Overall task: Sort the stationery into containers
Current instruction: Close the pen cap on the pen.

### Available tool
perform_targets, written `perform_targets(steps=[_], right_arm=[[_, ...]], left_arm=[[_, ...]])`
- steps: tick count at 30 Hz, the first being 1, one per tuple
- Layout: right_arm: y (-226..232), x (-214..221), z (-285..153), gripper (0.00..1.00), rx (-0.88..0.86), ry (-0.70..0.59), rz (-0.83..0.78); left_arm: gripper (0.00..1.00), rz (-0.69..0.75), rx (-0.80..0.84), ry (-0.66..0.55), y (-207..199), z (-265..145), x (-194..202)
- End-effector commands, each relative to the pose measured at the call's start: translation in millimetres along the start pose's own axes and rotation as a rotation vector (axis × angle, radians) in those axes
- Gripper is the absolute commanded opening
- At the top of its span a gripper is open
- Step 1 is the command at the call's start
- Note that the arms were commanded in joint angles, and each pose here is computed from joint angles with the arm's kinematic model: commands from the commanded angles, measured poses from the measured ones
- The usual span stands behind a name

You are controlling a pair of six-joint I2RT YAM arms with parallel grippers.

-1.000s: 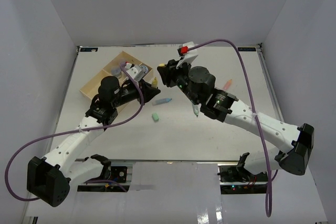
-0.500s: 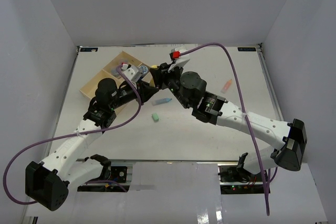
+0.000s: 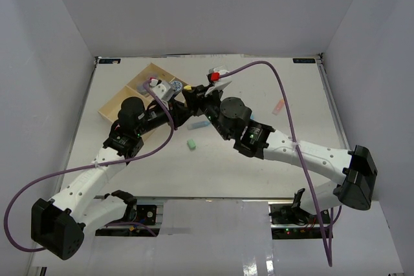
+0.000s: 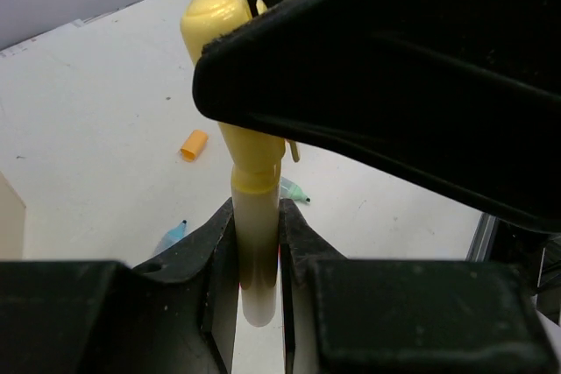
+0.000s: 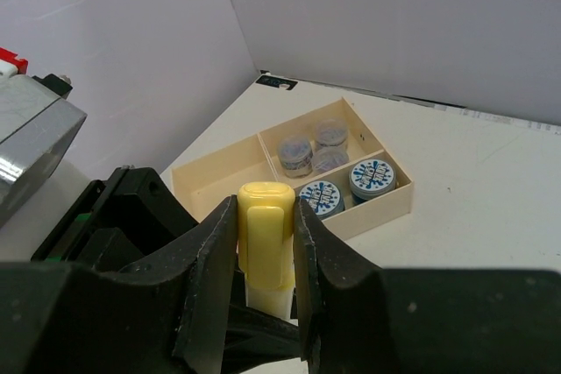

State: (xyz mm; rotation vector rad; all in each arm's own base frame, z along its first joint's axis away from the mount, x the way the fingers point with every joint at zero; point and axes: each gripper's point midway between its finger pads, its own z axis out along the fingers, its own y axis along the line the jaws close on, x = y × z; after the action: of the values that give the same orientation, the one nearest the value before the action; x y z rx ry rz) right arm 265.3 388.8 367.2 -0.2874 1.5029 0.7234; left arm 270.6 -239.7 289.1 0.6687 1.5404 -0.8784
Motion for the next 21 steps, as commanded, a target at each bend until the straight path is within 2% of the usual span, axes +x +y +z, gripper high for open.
perform_targets(steps=[1,17,21], right_arm=[[2,-11,-4,0.08,0.002,-0.069,0.02],[-9,3,-15,0.09,0.068,-0.12,0.01],[-7,4,-17,0.13,0.054,-0.129,0.014]], left_arm=[[0.11,-0.008,0.01,-0.045,-6,-3,-11],[0.11,-0.021,-0.032,-0.109,-3,-9,-18],[0.11,-0.034,-0.028,-0.117,-3,-8,-17]])
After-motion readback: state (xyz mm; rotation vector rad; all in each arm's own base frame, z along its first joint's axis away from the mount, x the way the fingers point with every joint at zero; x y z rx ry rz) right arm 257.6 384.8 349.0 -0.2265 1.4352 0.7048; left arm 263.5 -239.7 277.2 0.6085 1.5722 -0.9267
